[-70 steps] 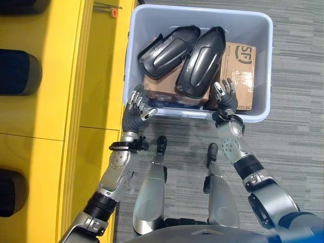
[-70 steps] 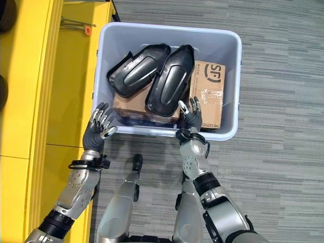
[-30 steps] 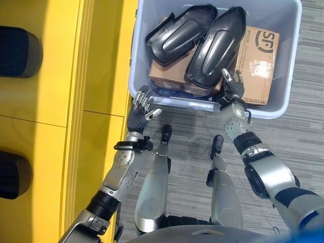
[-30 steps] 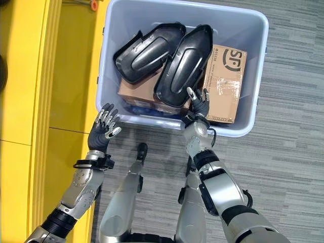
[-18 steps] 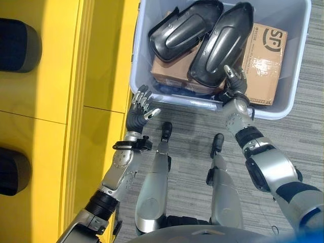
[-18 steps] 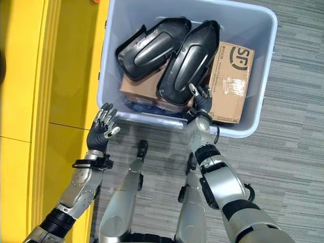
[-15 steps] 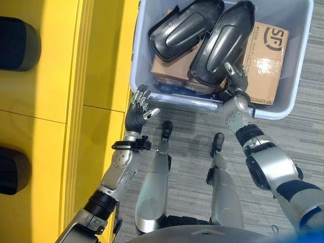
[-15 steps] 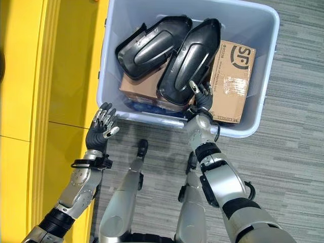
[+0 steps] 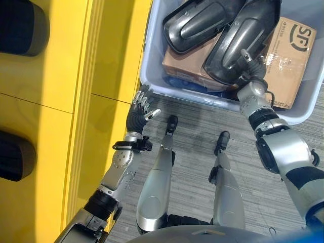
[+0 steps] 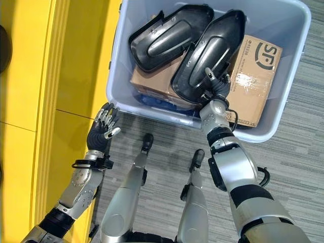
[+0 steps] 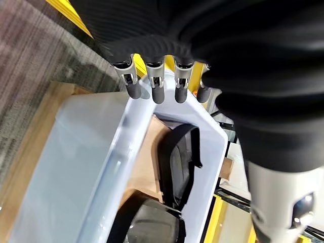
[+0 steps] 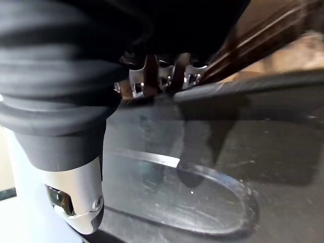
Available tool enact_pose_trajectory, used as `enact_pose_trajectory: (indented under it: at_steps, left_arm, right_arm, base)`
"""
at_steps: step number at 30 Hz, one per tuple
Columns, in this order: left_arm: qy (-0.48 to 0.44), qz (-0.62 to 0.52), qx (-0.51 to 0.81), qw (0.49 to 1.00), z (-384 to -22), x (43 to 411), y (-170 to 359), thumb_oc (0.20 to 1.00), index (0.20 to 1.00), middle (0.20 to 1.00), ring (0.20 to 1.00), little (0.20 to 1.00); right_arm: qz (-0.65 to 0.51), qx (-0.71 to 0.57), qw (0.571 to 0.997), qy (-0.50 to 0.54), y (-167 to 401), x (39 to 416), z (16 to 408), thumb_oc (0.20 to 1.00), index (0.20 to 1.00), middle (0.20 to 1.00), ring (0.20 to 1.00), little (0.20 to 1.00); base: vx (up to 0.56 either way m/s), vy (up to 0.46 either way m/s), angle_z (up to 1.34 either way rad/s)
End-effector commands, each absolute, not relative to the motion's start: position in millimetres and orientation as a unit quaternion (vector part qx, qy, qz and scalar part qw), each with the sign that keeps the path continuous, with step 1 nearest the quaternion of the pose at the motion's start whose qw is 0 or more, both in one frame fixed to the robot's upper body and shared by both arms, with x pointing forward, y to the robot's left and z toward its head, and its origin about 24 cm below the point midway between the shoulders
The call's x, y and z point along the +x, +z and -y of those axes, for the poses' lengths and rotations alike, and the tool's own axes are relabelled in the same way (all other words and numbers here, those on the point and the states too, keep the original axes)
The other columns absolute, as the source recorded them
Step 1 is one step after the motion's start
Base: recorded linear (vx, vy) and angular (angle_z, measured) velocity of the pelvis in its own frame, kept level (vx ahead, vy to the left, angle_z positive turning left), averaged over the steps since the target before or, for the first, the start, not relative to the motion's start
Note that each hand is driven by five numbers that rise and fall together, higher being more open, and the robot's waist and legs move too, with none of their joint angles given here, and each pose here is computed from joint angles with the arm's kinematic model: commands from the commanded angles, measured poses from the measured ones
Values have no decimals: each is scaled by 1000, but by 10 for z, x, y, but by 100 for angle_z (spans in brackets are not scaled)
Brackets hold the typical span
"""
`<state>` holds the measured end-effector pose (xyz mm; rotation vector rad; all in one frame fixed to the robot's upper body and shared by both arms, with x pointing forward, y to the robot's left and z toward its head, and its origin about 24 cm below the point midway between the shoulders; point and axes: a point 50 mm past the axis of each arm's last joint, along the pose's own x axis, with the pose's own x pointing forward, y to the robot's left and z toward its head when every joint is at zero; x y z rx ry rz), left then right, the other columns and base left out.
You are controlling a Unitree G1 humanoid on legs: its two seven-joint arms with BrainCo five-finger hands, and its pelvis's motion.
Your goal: Move parts from the plastic box to the shelf.
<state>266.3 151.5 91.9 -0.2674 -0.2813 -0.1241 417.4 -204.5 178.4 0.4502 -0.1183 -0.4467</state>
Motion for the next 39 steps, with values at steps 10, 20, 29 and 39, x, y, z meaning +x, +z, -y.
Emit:
enact_pose_trajectory:
  at_steps: [10,20,29,39]
  left_arm:
    - [-110,221,-150,957,-1454,2524,1252,1000,1000,1000,1000,1000]
    - [-97,219,-159,958,-1486,2562,1235,1000,1000,1000,1000,1000]
    - [-51,189,-149,969,-1738,2560,1072,1000,1000,1000,1000,1000]
    - [-17,152,-112,982,-2069,2425,899,1000,1000,1000,1000,1000]
  right_arm:
    - [58,76,950,-298,1934,4047,2719,200,200,200,200,200]
    - [58,130,957,-251,1491,3993,2450,200,200,200,200,200]
    - [136,245,951,-133,1192,3588,1924,200,200,200,200,200]
    - [164,249,953,-56,1124,3236,1784,200,200,200,200,200]
  base:
    - [-4,6,5]
    - [-10,8,1]
    - [-16,-26,-15]
    - [51,-40,-16]
